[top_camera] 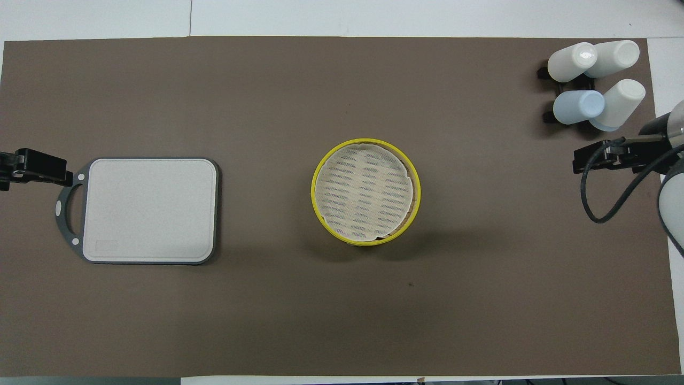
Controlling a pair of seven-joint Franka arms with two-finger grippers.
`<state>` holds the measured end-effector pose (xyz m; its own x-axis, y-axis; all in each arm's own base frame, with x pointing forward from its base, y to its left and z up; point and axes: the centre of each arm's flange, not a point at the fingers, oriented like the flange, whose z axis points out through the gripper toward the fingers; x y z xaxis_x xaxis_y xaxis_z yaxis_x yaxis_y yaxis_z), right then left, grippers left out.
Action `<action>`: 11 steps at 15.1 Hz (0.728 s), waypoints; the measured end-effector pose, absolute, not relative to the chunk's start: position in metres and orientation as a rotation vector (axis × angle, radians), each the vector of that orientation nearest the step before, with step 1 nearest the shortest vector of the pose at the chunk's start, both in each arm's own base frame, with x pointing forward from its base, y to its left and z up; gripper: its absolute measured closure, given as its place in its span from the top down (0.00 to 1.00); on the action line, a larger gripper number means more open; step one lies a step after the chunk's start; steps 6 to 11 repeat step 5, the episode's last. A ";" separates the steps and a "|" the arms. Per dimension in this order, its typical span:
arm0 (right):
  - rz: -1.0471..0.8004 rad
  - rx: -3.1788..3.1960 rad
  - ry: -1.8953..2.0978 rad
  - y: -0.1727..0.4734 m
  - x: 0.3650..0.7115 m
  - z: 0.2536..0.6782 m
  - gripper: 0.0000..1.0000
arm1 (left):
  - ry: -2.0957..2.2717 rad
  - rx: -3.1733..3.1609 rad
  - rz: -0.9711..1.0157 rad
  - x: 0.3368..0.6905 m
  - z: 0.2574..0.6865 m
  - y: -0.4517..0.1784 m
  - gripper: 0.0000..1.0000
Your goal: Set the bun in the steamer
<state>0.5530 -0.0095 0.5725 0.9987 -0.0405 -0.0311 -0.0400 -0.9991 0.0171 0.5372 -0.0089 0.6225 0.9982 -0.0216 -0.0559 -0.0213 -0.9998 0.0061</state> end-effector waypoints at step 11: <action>-0.050 3.125 -0.057 -0.007 0.553 0.572 1.00 | -0.033 3.134 -0.084 0.536 0.624 -0.008 1.00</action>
